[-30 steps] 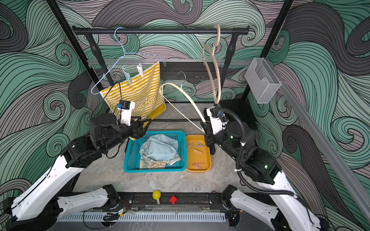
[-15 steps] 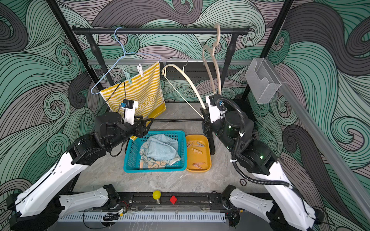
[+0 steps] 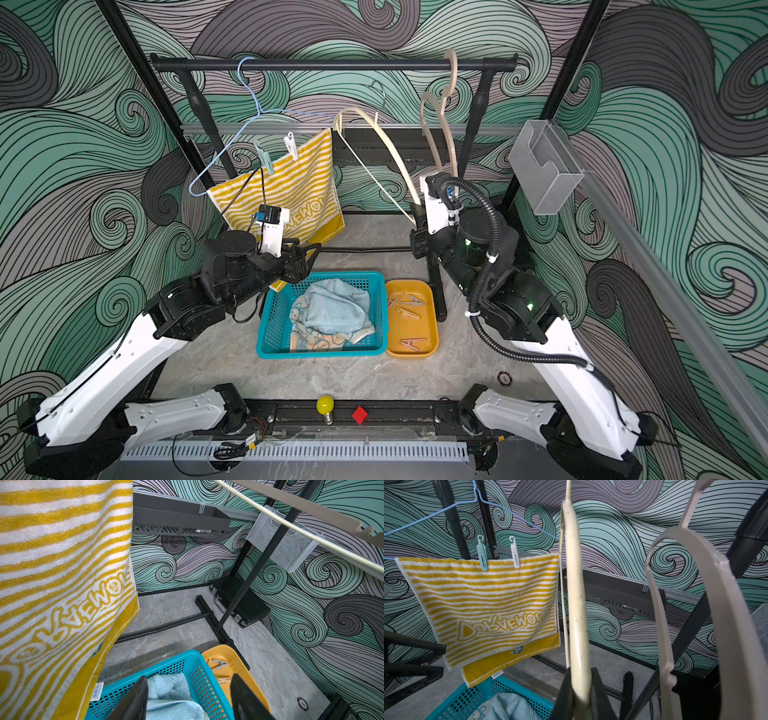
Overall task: Remove the clothespins securing towels to the hanger
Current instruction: Place the hanger on the clothesline.
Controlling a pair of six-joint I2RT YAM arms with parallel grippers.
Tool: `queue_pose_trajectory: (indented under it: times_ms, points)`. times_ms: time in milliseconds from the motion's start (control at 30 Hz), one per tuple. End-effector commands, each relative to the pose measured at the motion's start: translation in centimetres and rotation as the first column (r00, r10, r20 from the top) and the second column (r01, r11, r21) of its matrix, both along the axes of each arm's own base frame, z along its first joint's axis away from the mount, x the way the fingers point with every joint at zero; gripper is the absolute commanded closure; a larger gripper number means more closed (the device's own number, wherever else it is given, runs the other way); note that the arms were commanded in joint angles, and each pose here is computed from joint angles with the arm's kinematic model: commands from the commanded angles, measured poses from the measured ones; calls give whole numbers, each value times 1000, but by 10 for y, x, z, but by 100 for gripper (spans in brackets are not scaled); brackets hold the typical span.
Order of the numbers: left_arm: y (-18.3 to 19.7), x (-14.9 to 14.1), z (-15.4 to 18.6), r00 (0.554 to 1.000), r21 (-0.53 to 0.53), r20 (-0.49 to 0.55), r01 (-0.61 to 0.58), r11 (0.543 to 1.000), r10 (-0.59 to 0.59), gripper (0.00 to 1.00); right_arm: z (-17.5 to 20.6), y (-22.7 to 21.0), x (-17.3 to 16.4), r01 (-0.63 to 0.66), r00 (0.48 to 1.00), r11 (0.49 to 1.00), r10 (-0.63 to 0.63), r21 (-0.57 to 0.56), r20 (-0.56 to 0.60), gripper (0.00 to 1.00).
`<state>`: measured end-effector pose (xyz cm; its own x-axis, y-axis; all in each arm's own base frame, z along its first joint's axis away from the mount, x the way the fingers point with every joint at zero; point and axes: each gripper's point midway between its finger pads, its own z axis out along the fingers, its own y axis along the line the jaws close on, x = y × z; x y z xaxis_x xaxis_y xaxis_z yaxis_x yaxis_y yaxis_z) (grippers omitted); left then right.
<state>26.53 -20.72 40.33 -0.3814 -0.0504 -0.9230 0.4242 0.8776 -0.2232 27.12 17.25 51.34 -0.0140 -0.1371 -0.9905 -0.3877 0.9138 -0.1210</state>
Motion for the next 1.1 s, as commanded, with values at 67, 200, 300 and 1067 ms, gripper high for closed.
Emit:
queue_pose_trajectory:
  times_ms: [67, 200, 300, 1067]
  points:
    - [-1, 1, 3, 1000, 3, 21, -1, 1000, 1, 39, 40, -4, -1, 15, 994, 997, -22, 70, 103, 100]
    - [-2, 1, 4, 1000, -14, 18, -1, 1000, 1, 39, 43, -1, 3, 15, 994, 997, -23, 73, 109, 100]
    - [-1, 1, 3, 1000, -16, 17, -4, 1000, 4, 39, 46, 1, 3, 10, 993, 997, -19, 78, 115, 100]
    - [-1, 1, -2, 1000, -35, -1, -14, 999, 14, 39, 55, -14, 16, 133, 985, 990, -137, 44, 102, 100]
